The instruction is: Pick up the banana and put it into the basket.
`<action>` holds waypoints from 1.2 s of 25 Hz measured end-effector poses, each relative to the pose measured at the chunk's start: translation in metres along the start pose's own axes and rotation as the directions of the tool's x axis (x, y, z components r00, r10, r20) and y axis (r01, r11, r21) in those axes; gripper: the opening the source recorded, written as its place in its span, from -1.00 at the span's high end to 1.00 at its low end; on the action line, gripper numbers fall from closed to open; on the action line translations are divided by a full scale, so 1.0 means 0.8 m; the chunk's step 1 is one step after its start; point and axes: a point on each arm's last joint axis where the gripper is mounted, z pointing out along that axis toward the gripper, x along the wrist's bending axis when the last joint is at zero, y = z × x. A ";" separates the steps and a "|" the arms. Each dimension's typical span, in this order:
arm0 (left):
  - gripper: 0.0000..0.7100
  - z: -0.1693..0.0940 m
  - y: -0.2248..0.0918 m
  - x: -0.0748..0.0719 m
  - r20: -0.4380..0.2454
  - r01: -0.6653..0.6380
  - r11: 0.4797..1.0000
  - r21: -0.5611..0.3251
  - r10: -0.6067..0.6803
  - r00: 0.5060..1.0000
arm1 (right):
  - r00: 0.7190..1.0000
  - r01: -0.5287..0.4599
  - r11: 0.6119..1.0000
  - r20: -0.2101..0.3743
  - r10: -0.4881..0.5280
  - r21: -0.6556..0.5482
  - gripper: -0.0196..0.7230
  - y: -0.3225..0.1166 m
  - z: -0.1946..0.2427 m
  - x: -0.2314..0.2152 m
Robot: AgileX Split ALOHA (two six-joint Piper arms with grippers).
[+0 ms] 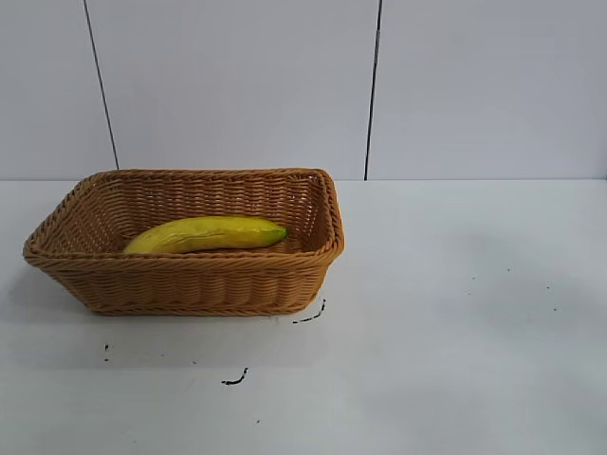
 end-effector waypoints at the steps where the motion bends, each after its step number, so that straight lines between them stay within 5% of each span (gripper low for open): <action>1: -0.95 0.000 0.000 0.000 0.000 0.000 1.000 0.000 0.000 1.000 | 1.000 -0.002 0.999 -0.007 0.002 -0.043 -0.91 -0.009 -0.004 0.001; 8: -0.95 0.000 0.000 0.000 0.000 0.000 1.000 0.000 0.000 1.000 | 1.000 0.000 0.943 -0.024 -0.009 -0.333 -0.91 -0.042 -0.044 0.003; 17: -0.95 0.000 0.000 0.000 0.000 0.000 1.000 -0.001 0.000 1.000 | 0.999 0.006 0.799 -0.029 -0.029 -0.601 -0.91 -0.091 -0.079 0.003; 30: -0.95 0.000 0.000 0.000 0.000 0.000 1.000 0.000 0.000 1.000 | 0.999 0.009 0.789 -0.023 -0.030 -0.615 -0.91 -0.094 -0.080 0.003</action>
